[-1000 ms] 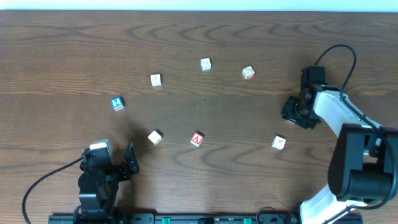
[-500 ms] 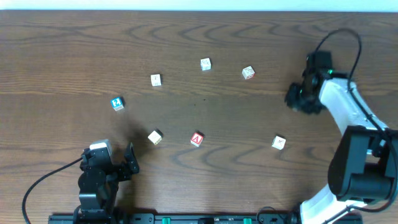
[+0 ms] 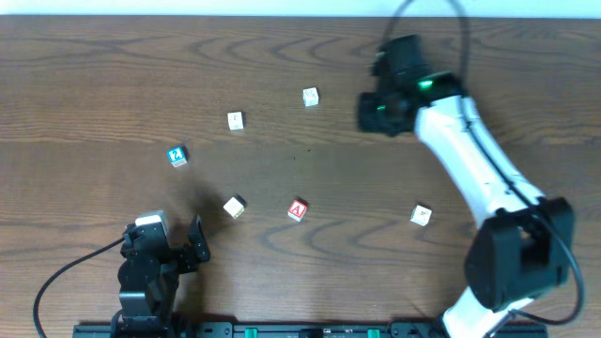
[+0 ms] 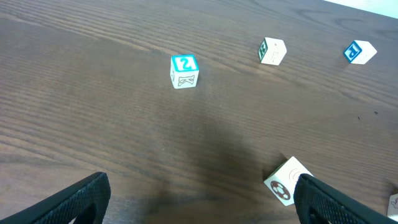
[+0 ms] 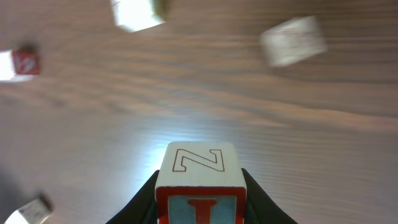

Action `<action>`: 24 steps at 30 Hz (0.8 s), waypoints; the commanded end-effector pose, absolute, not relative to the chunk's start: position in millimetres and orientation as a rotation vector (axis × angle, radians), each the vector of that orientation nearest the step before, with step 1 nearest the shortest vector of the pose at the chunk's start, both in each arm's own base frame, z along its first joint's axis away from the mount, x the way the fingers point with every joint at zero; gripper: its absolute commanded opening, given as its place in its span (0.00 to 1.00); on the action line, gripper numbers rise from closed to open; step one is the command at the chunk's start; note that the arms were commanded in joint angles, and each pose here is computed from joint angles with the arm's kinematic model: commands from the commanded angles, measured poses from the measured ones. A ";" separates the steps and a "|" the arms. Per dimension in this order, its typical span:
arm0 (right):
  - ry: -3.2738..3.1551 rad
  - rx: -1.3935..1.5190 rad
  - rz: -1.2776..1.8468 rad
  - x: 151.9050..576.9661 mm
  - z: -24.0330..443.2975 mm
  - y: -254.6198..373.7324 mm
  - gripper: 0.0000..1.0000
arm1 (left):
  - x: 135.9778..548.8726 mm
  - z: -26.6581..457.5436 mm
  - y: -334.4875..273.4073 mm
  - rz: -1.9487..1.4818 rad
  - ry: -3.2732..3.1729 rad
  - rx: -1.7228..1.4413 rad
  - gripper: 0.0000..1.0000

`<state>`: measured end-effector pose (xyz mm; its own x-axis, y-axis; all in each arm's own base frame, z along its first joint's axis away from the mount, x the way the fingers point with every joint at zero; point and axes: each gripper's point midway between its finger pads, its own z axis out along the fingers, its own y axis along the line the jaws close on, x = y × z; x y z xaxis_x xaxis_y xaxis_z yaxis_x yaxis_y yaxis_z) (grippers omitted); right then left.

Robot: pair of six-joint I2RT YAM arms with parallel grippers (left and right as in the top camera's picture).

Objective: Spell out Ai2
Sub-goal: 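Carry the red 'I' block with the right gripper toward table center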

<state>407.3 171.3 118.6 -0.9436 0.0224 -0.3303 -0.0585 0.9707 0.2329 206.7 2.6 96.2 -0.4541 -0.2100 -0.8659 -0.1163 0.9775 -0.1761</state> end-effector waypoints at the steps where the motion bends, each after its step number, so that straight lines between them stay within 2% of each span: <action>1: 2.803 -0.077 0.387 404.9 108.0 209.1 0.01 | 206.9 92.9 4.2 -0.094 2.050 -0.222 0.95; 7: 2.895 -0.169 0.288 410.4 74.1 242.2 0.01 | 206.9 92.9 4.2 -0.094 2.050 -0.222 0.95; 16: 2.896 -0.205 0.166 410.6 56.0 255.0 0.01 | 206.9 92.9 4.2 -0.094 2.050 -0.222 0.95; 24: 2.888 -0.105 0.019 407.9 40.6 253.6 0.01 | 206.9 92.9 4.2 -0.094 2.050 -0.222 0.95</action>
<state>398.7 259.8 39.8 -0.9677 -0.1296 -0.2164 -0.1425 0.9888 0.0452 206.7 2.6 96.2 -0.4541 -0.2100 -0.8659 -0.1163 0.9775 -0.1761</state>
